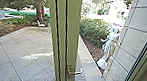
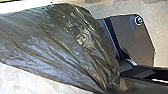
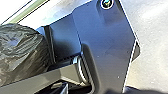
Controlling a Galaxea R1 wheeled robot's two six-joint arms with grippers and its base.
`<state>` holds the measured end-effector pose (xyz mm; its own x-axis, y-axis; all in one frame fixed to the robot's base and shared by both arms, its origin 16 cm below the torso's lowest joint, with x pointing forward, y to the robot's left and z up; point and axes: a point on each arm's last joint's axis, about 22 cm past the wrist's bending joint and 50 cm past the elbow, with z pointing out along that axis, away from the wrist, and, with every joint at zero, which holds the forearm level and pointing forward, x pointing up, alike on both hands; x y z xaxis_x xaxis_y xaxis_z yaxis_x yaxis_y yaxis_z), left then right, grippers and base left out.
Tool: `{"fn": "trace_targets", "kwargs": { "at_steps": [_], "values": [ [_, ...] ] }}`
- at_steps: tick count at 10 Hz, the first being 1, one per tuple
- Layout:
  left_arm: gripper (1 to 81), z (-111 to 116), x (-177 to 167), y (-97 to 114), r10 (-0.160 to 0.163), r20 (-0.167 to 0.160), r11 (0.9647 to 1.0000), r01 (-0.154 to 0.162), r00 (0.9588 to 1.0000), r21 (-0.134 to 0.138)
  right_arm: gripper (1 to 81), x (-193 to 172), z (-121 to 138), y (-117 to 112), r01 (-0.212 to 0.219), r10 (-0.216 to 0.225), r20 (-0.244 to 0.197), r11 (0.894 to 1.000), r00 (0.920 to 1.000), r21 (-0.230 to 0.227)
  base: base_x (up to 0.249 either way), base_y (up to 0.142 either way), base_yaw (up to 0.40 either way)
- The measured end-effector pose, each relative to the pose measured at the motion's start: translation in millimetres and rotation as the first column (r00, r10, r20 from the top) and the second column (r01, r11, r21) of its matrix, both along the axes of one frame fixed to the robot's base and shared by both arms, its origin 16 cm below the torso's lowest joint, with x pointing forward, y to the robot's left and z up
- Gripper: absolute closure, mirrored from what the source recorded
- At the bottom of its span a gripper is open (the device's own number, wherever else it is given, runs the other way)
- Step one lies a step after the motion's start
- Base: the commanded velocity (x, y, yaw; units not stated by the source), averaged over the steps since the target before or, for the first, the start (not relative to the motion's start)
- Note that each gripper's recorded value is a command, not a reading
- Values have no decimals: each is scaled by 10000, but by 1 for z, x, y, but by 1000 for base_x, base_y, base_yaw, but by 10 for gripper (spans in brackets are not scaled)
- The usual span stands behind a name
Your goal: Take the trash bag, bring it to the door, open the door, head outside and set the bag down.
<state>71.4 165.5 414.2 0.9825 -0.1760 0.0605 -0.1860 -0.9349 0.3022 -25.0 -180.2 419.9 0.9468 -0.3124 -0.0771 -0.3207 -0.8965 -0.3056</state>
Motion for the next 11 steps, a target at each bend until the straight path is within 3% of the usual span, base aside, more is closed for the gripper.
{"fn": "trace_targets", "kwargs": {
  "at_steps": [11],
  "values": [
    [811, 0, -1, -2, -76, -17, 10000, 76, 10000, -23, 10, 1, 0, 0, 11, -11, 23, 10000, 10000, -7, 0, 0, 260]
  ]
}}
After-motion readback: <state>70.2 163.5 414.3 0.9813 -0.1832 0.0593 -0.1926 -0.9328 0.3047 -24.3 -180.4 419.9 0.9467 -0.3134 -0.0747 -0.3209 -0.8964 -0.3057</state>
